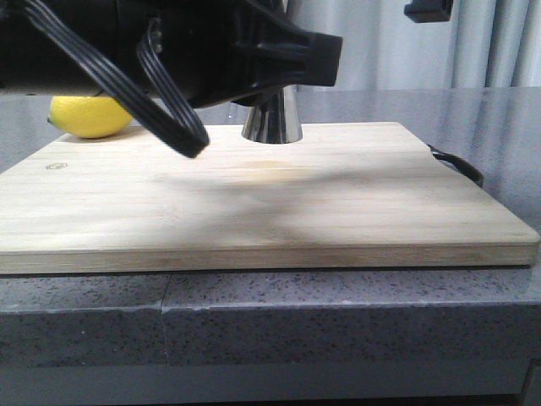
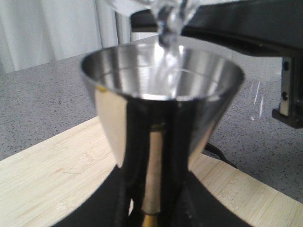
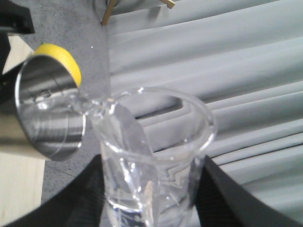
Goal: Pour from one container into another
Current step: 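Tilt the beaker with the right gripper, pouring liquid into the jigger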
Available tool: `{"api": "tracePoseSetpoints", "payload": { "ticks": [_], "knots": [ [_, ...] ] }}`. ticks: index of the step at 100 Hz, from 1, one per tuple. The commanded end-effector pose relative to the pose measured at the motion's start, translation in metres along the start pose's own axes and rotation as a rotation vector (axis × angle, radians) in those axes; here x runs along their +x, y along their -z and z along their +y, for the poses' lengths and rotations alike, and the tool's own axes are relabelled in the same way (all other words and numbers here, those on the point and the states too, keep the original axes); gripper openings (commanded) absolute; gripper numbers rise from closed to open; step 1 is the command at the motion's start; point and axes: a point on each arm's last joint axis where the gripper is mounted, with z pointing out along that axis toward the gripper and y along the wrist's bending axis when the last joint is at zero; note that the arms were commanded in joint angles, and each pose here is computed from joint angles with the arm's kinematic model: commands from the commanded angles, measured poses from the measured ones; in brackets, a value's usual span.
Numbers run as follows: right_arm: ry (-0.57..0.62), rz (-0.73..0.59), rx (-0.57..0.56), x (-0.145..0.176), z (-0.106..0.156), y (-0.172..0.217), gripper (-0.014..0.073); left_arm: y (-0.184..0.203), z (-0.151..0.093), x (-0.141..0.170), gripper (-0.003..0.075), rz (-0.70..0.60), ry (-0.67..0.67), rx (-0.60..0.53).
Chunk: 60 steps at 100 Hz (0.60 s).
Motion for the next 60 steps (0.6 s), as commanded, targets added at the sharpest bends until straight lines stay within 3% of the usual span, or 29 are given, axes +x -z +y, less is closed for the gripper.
{"api": "tracePoseSetpoints", "payload": {
  "ticks": [1,60],
  "knots": [
    [0.034,-0.045,0.095,-0.01,-0.0216,0.0047,0.0202,0.0047,-0.0018,-0.0282,-0.002,-0.149,0.012,0.003],
    [0.044,-0.045,0.088,-0.0099,-0.021,0.0047,0.0202,0.0047,-0.0018,-0.0281,-0.002,-0.148,0.012,0.003]
  ]
}}
